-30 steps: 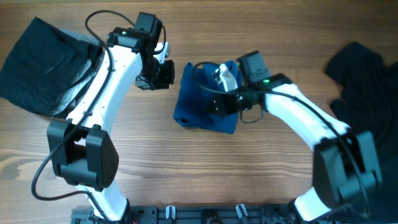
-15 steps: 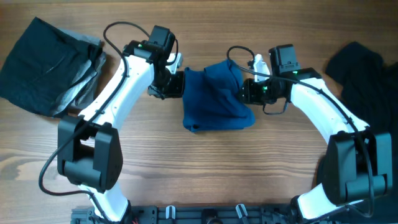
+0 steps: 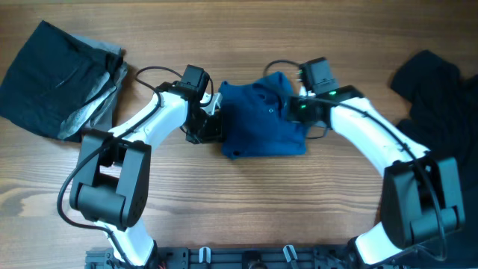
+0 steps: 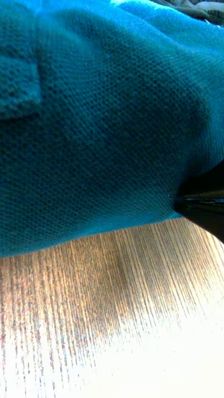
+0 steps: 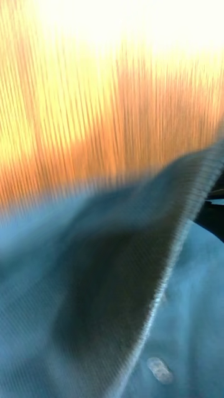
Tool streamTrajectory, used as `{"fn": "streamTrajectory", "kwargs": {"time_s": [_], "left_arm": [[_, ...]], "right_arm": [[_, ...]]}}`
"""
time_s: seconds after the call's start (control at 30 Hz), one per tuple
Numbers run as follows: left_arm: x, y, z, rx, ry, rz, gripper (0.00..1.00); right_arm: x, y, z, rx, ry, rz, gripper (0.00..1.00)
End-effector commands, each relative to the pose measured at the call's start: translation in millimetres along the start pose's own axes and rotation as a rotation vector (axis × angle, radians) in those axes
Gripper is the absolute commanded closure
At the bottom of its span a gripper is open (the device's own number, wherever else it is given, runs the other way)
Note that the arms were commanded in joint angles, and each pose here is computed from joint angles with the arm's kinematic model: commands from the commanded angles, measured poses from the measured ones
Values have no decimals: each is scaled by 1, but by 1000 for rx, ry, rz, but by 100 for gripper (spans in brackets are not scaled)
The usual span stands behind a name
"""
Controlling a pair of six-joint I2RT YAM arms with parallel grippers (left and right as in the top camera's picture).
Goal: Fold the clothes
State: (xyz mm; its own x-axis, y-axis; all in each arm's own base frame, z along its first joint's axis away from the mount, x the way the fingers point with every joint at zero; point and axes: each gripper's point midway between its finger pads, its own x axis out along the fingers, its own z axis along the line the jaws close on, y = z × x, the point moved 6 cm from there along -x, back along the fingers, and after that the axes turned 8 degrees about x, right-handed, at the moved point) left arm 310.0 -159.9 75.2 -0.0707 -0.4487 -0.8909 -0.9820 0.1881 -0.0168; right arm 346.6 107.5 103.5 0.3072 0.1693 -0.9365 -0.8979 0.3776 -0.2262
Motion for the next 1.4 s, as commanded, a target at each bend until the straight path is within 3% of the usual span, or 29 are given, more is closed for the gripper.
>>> {"fn": "streamTrajectory", "kwargs": {"time_s": [0.0, 0.13, 0.2, 0.3, 0.37, 0.4, 0.43, 0.47, 0.5, 0.73, 0.93, 1.0, 1.03, 1.07, 1.17, 1.27, 1.37], "left_arm": [[2, 2, -1, -16, 24, 10, 96], [1, 1, 0, -20, 24, 8, 96], [1, 1, 1, -23, 24, 6, 93], [-3, 0, 7, -45, 24, 3, 95], [-12, 0, 14, -73, 23, -7, 84], [-22, -2, 19, -94, 33, -30, 60], [-29, -4, 21, -107, 63, -51, 46], [-37, -7, 19, -116, 132, -74, 17], [-41, -8, 14, -117, 208, -80, 0], [-27, -22, -9, 10, 292, -149, 0], [52, -16, -1, -78, 296, -43, 0], [73, -13, -13, -36, 300, -21, 7], [81, -10, -20, -12, 300, -8, 21], [86, -7, -25, 2, 294, 6, 49], [86, -4, -24, 1, 285, 20, 96], [62, 1, -2, -62, 282, 48, 96], [-15, -13, 16, -78, 301, -40, 96]], "right_arm": [[-18, -21, -43, 274, 31, 14, 96], [-65, -27, 25, -265, -542, -11, 73], [-66, -22, 38, -314, -573, -15, 71], [-33, -14, 43, -292, -409, -14, 72], [-10, -5, 36, -211, -349, 70, 75], [8, 6, 26, -145, -296, 160, 78], [17, 12, 22, -133, -274, 200, 80], [31, 20, 16, -115, -252, 263, 81], [40, 26, 13, -106, -246, 302, 81], [60, 35, 6, -81, -215, 360, 82], [60, 35, 5, -79, -214, 363, 82], [60, 36, 6, -78, -220, 367, 82], [60, 36, 6, -78, -220, 368, 82], [60, 36, 5, -77, -217, 372, 82], [49, 33, 3, -77, -206, 376, 81], [0, 2, -8, -72, -205, 274, 81], [-61, -31, -13, -50, -280, 80, 82]]}}
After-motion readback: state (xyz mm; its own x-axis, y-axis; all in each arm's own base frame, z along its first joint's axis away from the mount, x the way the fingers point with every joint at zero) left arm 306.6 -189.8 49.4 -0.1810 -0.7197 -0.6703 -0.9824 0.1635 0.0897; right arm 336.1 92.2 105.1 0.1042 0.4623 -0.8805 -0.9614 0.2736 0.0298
